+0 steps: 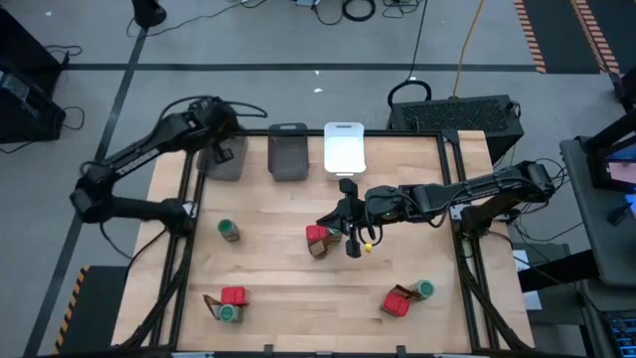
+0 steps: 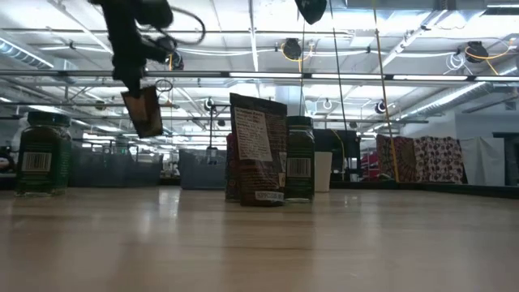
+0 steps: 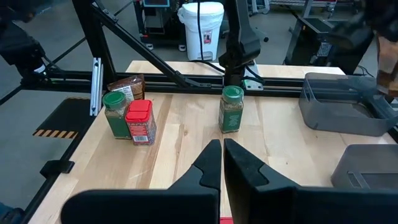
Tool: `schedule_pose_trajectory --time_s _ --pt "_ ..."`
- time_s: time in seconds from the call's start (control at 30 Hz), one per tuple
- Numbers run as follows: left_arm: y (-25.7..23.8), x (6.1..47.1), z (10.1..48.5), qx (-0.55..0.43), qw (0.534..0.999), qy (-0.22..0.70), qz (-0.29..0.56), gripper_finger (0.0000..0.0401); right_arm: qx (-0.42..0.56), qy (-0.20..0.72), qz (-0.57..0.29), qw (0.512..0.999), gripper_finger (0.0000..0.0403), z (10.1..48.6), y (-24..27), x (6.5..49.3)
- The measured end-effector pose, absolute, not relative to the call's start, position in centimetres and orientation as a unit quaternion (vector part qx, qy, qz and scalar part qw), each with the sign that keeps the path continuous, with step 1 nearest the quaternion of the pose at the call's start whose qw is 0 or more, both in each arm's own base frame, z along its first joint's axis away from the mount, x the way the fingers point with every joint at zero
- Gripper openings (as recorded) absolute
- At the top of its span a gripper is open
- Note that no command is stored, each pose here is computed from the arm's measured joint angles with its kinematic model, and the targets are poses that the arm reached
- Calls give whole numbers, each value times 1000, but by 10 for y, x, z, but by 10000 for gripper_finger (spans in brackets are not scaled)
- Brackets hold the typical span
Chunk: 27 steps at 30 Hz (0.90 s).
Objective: Sort spices by type
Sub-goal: Put the top left brown seasoning sachet into the left black bin
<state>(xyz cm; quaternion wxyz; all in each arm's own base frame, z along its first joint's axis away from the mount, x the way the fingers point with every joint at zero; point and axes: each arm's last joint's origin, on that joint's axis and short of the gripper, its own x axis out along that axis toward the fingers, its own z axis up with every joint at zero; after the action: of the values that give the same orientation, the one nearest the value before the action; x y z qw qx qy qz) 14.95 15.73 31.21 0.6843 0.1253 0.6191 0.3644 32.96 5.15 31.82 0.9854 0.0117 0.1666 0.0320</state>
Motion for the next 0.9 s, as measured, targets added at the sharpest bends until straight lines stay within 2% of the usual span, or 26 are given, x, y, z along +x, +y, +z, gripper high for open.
schedule_pose_trajectory --time_s 0.27,0.5,0.9 --pt "194 154 280 94 626 684 362 0 23 168 31 985 0 318 51 330" --pt "213 160 266 98 608 691 379 0 24 169 31 985 0 318 52 329" --pt "228 173 239 141 585 741 299 0 24 169 31 985 0 318 52 329"
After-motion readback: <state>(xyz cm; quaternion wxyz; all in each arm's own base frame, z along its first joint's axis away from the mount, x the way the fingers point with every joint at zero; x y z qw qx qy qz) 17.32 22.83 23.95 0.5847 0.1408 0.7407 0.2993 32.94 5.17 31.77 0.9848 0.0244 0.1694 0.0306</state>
